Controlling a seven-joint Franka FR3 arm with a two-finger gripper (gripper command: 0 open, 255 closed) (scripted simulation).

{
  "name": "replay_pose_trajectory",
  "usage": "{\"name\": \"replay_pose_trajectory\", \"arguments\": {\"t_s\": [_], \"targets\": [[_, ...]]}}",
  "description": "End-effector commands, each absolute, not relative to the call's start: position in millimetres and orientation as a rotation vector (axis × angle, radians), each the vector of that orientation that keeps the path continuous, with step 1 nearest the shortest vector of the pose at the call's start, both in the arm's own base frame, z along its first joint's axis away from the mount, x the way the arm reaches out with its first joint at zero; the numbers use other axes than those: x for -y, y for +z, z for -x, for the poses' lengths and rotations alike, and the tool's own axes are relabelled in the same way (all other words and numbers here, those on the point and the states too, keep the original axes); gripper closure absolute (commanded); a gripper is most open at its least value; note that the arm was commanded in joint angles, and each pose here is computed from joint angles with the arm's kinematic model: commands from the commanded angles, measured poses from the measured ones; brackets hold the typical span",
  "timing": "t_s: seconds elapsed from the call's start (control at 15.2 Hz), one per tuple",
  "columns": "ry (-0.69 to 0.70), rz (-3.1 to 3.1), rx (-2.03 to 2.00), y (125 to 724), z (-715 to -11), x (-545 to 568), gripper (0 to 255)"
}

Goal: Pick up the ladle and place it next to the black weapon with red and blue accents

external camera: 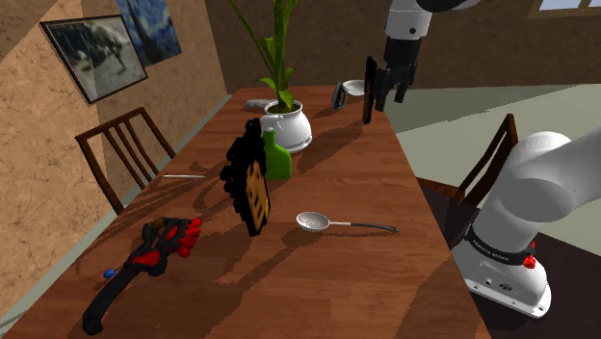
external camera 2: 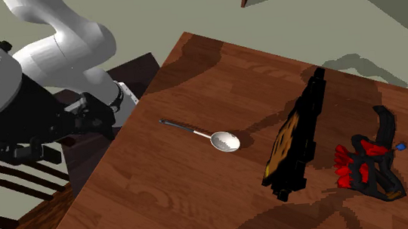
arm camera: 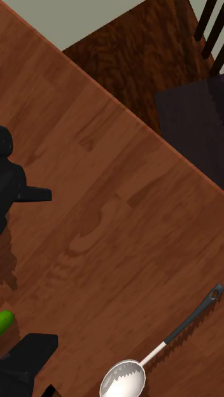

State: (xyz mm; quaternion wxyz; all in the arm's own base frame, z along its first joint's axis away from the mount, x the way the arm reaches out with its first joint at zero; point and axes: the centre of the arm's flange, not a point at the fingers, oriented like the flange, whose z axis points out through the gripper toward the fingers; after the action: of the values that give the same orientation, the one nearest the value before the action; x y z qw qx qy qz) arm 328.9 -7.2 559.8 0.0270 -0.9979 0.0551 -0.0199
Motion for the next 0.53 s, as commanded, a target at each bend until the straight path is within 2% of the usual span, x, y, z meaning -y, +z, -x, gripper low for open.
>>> {"name": "replay_pose_trajectory", "arguments": {"t_s": [0.0,0.46], "targets": [[-0.061,3.082,-0.170,559.8,-328.9,7.2,0],[-0.073,3.127,0.172,498.9,-336.7,-67.8,0]]}}
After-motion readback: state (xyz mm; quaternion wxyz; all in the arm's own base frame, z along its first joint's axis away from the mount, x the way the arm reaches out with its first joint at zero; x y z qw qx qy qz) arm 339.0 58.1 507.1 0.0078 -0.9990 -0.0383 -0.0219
